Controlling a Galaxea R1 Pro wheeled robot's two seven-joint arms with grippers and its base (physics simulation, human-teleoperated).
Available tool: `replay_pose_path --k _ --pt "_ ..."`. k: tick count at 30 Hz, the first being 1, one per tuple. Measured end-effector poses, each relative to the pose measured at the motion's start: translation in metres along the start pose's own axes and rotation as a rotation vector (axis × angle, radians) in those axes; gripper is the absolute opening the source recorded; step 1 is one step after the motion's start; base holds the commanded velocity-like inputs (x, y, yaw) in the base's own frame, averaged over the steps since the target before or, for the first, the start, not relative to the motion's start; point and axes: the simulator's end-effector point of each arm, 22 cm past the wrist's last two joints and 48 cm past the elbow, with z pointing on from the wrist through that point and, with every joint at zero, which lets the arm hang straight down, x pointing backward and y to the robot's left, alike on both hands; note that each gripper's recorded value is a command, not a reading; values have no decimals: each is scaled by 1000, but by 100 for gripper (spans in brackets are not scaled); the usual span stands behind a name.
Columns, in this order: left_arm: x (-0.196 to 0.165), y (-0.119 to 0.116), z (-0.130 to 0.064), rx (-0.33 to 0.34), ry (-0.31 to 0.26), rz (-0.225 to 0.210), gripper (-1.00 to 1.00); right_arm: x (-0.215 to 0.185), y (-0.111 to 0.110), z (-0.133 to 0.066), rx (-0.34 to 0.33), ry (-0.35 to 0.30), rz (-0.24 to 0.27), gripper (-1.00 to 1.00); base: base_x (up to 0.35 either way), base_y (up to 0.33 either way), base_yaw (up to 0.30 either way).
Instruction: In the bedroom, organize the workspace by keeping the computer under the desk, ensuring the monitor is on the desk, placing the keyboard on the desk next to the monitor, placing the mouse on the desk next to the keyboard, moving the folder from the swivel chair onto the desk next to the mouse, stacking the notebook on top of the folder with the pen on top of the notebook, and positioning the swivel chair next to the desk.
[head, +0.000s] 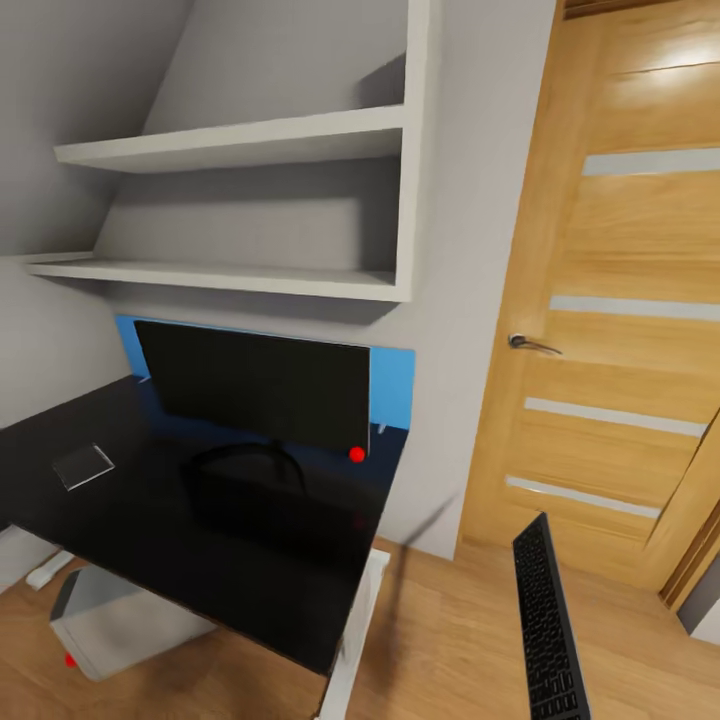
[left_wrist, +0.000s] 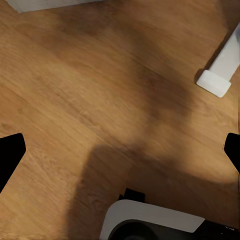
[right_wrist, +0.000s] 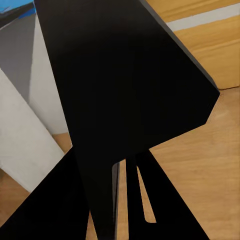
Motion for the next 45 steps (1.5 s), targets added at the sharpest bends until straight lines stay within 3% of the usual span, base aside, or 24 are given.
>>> replay_pose_path --k 16,31,34,37,45 --pt "0 0 0 -1 1 0 100 0 0 0 0 0 0 -100 -128 -302 279" --pt "-1 2 0 -5 -3 0 100 0 0 0 -2 1 1 -100 -5 -16 120" --pt "-1 2 0 -6 -3 2 100 2 6 0 -24 8 -9 -100 0 -272 270" --pt "-1 3 0 -6 -2 2 100 0 0 0 -2 2 0 -100 0 -304 275" --pt "-1 3 0 -6 -3 1 100 9 8 -5 -51 37 -38 -100 0 -314 274"
